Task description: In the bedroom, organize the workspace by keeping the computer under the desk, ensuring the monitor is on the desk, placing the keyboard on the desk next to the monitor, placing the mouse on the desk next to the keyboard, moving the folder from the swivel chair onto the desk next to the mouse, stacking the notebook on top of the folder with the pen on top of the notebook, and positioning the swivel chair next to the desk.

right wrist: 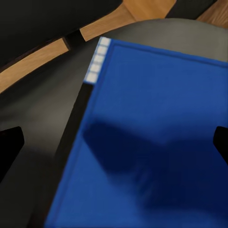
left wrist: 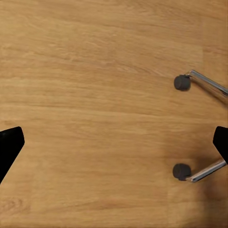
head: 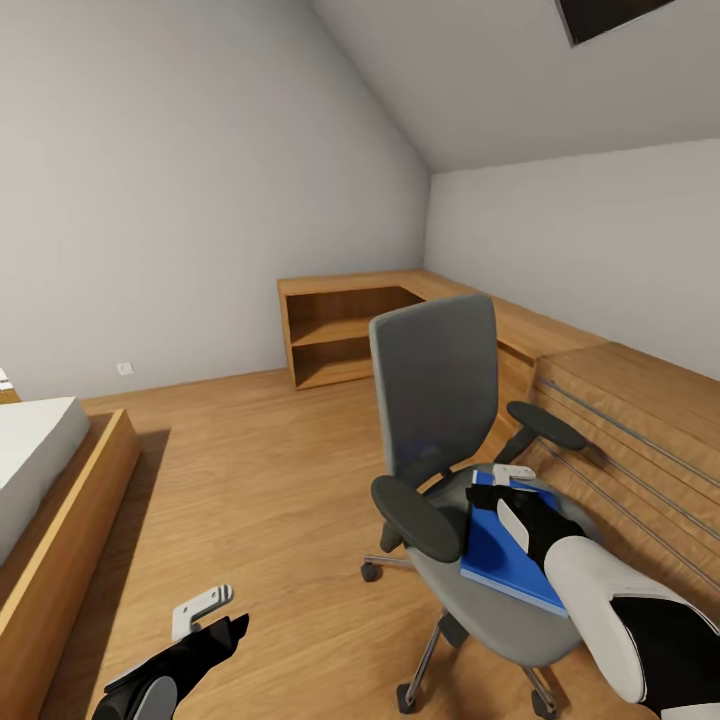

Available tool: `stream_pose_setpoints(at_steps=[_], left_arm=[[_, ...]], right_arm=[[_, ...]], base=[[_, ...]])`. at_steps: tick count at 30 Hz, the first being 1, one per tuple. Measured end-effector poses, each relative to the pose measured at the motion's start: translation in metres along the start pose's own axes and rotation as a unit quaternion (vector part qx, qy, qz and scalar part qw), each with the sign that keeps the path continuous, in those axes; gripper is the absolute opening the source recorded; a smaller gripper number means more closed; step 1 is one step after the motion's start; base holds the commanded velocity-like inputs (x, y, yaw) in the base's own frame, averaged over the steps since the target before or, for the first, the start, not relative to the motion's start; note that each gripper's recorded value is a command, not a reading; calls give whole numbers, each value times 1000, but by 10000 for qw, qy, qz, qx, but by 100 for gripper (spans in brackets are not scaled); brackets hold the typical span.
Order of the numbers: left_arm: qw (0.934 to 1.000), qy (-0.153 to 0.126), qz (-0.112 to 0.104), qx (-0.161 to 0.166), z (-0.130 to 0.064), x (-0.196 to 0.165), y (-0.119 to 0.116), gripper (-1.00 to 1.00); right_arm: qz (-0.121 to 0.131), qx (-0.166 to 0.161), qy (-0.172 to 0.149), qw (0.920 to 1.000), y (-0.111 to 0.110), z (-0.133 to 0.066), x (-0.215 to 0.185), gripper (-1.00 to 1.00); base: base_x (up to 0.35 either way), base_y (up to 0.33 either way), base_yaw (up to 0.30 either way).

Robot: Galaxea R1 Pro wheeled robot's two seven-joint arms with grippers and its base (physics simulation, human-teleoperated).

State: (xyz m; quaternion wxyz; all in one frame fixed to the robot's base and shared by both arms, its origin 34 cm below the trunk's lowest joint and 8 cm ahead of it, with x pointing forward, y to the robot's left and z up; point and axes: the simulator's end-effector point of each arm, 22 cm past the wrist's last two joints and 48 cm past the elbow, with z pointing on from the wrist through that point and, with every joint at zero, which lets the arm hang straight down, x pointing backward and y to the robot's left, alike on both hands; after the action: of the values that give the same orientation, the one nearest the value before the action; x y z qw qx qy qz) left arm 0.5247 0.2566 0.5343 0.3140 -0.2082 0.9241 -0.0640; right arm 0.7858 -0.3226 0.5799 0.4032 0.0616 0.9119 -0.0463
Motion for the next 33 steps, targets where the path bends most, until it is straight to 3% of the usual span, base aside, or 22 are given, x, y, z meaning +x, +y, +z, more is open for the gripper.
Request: stream_pose_setpoints(at_steps=[7, 33], left_arm=[[10000, 2, 7, 1, 10, 10, 4, 100], [10000, 0, -6, 13, 18, 19, 7, 100]], right_arm=[[-8, 5, 9, 10000, 0, 8, 13, 100], [-22, 18, 23, 10000, 0, 15, 26, 100]], base=[[0, 0, 0], [0, 0, 0]])
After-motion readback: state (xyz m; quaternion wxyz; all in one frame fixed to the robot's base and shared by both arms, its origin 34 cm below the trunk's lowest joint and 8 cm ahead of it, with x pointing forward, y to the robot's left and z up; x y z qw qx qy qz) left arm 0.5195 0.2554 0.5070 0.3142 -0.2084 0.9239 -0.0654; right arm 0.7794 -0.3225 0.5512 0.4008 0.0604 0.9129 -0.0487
